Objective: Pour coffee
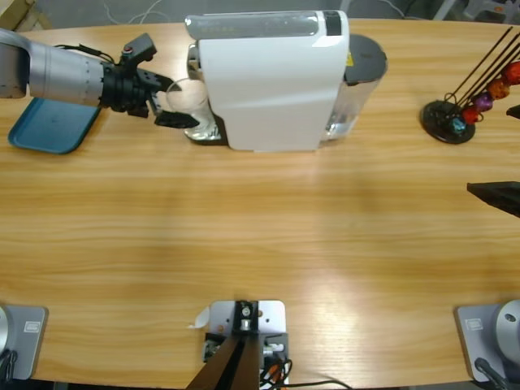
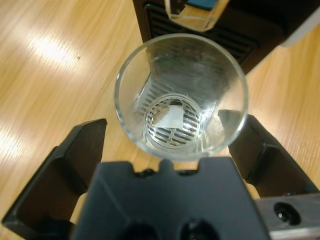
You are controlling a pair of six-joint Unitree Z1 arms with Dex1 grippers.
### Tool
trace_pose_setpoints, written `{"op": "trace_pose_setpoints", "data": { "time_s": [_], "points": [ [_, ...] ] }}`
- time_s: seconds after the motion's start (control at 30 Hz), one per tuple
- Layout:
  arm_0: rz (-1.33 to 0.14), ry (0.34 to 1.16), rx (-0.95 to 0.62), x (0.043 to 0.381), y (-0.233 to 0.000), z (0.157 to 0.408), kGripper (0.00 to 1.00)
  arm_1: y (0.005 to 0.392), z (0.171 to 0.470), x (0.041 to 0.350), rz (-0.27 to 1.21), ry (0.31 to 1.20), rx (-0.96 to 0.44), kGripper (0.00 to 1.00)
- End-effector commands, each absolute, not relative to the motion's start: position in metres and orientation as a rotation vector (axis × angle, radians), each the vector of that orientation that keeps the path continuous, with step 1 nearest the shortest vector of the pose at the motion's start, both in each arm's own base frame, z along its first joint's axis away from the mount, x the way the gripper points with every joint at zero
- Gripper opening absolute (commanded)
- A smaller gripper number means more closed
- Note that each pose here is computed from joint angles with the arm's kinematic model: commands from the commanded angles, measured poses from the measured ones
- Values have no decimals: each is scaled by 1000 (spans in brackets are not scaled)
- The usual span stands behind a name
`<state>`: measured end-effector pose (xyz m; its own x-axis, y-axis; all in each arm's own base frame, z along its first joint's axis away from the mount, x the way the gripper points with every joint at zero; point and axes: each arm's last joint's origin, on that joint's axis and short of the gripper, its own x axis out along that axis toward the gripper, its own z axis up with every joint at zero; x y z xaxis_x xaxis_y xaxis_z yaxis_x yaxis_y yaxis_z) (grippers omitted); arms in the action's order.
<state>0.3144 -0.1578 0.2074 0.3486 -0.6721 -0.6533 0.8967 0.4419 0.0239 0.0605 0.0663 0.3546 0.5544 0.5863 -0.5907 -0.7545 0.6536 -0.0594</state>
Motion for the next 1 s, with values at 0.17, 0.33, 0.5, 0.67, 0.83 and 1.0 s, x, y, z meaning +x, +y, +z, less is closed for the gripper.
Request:
{"op": "trace_pose_setpoints", "data": {
  "time_s": [0.17,0.33,0.5,0.67,0.83,1.0],
  "points": [
    [-1022,567,434,235,-130,245,1000,60,359,56,797,527,-322,1000],
    [-940,616,469,190,-115,274,1000,58,362,56,781,517,-323,1000],
    [-804,701,293,139,-97,304,1000,67,371,64,774,538,-328,630],
    [-674,723,192,88,-63,315,1000,111,409,111,746,587,-340,0],
    [-680,719,222,76,-55,314,1000,137,439,177,659,628,-285,0],
    [-692,720,257,93,-65,317,1000,170,452,233,617,704,-275,0]
  ]
}}
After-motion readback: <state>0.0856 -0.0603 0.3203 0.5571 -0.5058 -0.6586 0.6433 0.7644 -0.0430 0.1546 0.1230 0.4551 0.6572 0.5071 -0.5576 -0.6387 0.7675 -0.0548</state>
